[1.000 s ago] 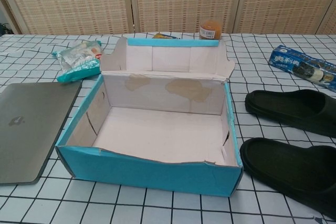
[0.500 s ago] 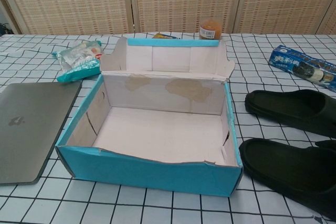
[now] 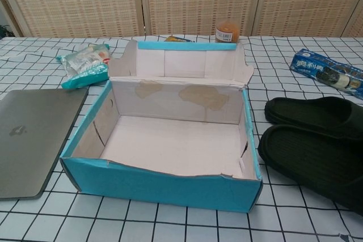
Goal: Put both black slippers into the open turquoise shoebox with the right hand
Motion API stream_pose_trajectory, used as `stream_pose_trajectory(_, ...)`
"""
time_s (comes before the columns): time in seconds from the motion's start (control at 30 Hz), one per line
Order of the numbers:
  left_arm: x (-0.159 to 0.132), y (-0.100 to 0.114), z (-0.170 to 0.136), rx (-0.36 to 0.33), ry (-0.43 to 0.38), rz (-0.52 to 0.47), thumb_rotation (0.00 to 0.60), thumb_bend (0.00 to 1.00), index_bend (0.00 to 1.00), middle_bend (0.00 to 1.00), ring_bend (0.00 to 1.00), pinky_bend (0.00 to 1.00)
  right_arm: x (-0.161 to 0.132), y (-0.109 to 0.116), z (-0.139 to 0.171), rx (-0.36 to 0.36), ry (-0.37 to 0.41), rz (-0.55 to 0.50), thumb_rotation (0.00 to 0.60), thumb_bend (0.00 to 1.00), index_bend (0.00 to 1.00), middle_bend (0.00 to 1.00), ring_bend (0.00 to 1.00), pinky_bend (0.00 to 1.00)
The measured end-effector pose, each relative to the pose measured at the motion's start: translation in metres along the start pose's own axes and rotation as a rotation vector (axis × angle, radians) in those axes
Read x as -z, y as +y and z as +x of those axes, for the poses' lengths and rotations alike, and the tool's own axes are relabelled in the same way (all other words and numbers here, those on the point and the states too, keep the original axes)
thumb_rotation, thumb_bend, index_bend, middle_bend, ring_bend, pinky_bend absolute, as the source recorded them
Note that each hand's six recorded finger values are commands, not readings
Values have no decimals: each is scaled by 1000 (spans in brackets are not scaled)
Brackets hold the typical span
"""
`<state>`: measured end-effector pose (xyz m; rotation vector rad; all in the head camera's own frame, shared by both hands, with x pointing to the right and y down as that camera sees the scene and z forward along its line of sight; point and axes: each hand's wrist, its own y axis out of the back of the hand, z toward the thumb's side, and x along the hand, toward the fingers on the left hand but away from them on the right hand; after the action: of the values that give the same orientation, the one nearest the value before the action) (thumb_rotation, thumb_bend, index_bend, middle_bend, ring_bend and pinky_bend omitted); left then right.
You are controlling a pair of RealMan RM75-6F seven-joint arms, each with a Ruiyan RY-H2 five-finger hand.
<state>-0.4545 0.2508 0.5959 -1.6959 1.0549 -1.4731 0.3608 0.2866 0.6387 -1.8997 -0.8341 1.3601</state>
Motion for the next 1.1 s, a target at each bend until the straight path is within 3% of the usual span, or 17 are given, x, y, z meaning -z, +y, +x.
stream_pose_trajectory(0.2,1,0,0,2,4,-4,600,432,285,302,280,536,0,31,9,72,-28,73,600,88,680,591,519,372)
stream_pose_trajectory(0.43,-1,-1,0,6,1,1,600,433,286,302,281,537,-13,83,17,249,-70,197,600,90,683,592,519,372)
stream_pose_trajectory(0.63,-1,-3,0,14,2,4,600,432,286,302,282,538,-50,108,6,314,22,174,600,90,684,592,519,373)
stream_pose_trajectory(0.8,-1,-4,0,18,4,3,600,432,286,302,282,538,-82,105,-19,270,135,133,600,90,685,594,520,375)
stream_pose_trajectory(1.1,1,-5,0,25,7,13,600,430,286,302,288,538,-148,62,-90,7,320,50,600,90,685,595,520,375)
